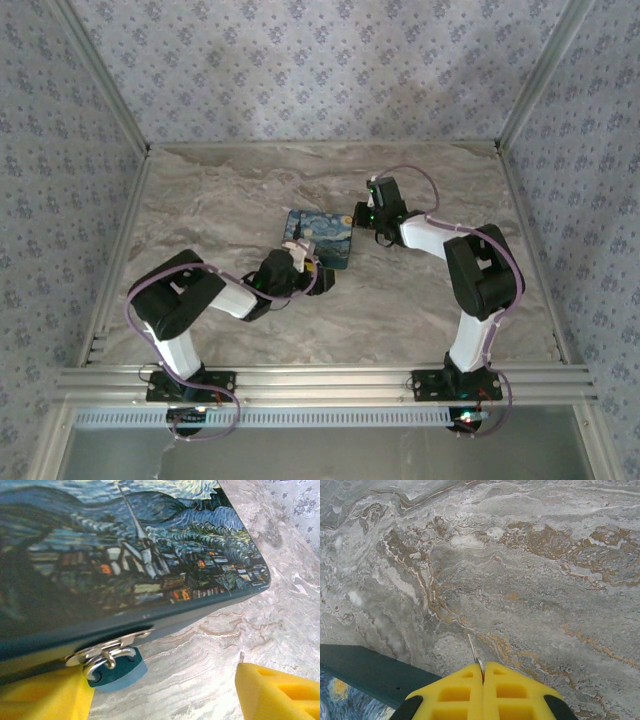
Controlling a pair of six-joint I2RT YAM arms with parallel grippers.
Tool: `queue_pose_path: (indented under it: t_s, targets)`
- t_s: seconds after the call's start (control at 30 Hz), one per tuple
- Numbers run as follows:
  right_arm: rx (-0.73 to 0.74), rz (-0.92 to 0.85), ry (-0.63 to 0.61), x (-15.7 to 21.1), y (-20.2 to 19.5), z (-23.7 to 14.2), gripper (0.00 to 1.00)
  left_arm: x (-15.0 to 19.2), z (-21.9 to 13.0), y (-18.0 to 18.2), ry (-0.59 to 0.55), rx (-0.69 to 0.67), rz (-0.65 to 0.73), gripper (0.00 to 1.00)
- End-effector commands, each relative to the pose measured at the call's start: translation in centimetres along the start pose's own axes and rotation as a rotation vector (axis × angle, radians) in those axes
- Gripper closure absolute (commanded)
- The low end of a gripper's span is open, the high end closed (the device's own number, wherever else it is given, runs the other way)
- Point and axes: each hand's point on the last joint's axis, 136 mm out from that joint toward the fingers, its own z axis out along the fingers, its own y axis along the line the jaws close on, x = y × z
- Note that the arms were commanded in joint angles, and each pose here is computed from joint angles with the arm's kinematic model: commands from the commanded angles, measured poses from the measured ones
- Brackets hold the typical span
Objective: Unlock the padlock with the key
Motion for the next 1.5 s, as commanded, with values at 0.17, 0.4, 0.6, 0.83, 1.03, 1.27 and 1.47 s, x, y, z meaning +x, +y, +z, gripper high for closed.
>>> queue_pose_path:
  t_s: [0.17, 0.4, 0.6, 0.83, 1.03, 1.27, 1.47]
  targets:
    - [-0.01, -0.019, 0.046, 1.1, 0.6, 0.3, 1.0, -1.3, -0.7, -1.7, -0.051, 0.085, -0.004, 0.29]
    - [-0.009, -0.018, 0.048, 1.2, 0.5, 0.3, 1.0, -1.2, -1.0, -2.2, -0.048, 0.115, -0.014, 0.32]
    - [-0.01, -0.017, 0.047, 1.2, 0.6, 0.2, 1.0, -0.7, -1.4, -1.6, -0.047, 0.098, -0.028, 0.31]
    - [-0.012, -0.019, 0.044, 1.2, 0.8, 0.1, 1.0, -1.0, -0.7, -2.0, -0.046, 0.115, -0.023, 0.31]
    - [-0.011, -0.017, 0.048, 1.4, 0.7, 0.2, 1.0, -0.9, 0.3, -2.6, -0.034, 0.159, -0.023, 0.32]
    - [-0.007, -0.021, 0.047, 1.3, 0.6, 0.1, 1.0, -0.7, 1.0, -2.0, -0.031, 0.14, -0.051, 0.3]
    - [-0.007, -0.02, 0.046, 1.3, 0.6, 0.1, 1.0, -1.0, 0.6, -1.8, -0.066, 0.141, -0.069, 0.31]
